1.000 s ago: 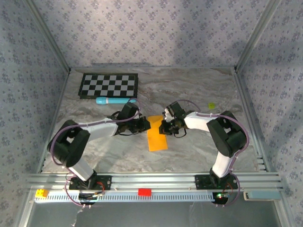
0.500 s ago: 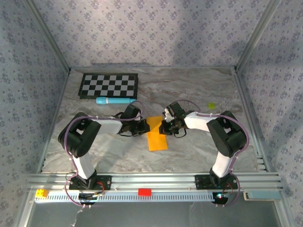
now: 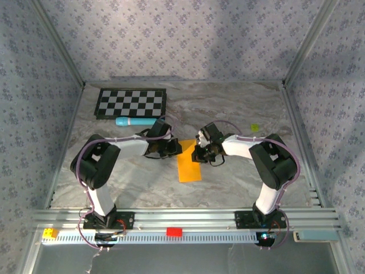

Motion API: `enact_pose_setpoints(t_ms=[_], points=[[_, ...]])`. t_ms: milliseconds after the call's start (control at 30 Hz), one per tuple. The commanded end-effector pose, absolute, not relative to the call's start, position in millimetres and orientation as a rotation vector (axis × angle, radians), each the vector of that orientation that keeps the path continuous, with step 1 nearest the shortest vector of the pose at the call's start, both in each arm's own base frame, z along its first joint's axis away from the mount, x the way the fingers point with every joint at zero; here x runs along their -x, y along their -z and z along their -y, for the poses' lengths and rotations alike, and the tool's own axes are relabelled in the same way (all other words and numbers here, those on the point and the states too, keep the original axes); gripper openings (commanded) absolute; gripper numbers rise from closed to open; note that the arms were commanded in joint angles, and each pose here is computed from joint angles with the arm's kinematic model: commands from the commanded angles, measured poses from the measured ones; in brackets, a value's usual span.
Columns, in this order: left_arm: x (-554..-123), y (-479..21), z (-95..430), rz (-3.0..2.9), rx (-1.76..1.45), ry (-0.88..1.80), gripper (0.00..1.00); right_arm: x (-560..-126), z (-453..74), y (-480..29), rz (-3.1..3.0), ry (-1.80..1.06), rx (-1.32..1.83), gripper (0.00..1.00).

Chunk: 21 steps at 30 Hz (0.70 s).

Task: Fold a paper plane with a square sheet of paper (pick it up from the middle)
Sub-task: First fold the square sheet of paper in half at the center of the table.

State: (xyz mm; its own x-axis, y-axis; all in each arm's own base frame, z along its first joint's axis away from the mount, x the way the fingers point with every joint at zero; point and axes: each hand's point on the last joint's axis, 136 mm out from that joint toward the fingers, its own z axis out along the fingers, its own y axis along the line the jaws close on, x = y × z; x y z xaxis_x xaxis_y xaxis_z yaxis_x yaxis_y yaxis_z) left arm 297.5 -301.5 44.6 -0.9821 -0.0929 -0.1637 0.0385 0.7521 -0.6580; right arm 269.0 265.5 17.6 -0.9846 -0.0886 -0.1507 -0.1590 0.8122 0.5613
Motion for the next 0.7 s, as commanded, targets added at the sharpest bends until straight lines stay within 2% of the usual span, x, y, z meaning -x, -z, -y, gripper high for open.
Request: enact_pose_setpoints(t_ms=[0,367,667], points=[[-302,-48,304,-2.777,-0.001,1.072,0.08,-235,-225,25,-3.098,-0.655,0.127,0.00],[-303,-4,292,-2.862,0.044,1.003,0.08,-233,-221,27,-3.103,-0.646,0.134,0.00],[-320,-38,300,-2.792,0.012,1.092,0.10,-236,-219,25,-3.097,-0.648,0.128,0.00]])
